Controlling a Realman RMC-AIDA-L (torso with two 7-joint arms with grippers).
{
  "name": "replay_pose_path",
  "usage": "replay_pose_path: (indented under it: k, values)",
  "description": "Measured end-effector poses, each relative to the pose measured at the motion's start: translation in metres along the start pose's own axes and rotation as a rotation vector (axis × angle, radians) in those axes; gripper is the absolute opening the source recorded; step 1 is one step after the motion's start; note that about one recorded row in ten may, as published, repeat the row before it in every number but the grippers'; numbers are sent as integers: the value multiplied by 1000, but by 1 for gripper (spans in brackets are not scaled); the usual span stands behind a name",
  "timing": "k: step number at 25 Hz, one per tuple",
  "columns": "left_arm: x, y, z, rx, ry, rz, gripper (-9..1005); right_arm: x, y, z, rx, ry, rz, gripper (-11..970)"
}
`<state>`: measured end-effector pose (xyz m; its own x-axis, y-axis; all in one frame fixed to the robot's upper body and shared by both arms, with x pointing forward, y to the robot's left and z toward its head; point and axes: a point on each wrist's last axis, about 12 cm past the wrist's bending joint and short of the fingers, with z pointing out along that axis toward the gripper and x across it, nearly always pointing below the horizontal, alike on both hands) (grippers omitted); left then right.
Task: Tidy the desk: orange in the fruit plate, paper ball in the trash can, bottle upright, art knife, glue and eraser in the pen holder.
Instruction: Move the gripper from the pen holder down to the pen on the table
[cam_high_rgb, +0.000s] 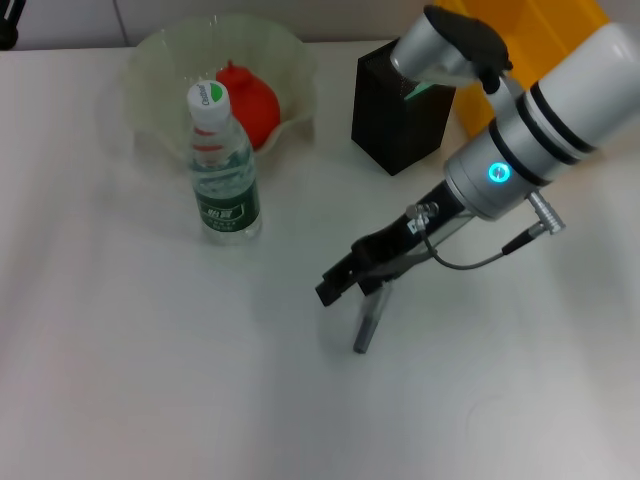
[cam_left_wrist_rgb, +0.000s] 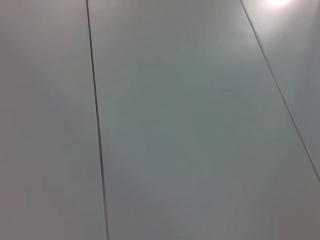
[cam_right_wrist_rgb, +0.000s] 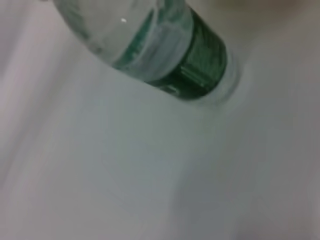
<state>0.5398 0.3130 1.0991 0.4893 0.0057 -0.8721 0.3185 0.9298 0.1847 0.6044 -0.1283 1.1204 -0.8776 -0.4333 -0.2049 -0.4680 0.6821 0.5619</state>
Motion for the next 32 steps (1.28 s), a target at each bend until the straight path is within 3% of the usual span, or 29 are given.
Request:
replay_pose_path:
  k: [6,32]
  values:
    - [0,-1,1,1,-2,-1,618,-3,6,5,-5,15,-19,690]
    - [0,-1,3,-1,-2,1,618,10,-4,10,-9,53,61,690]
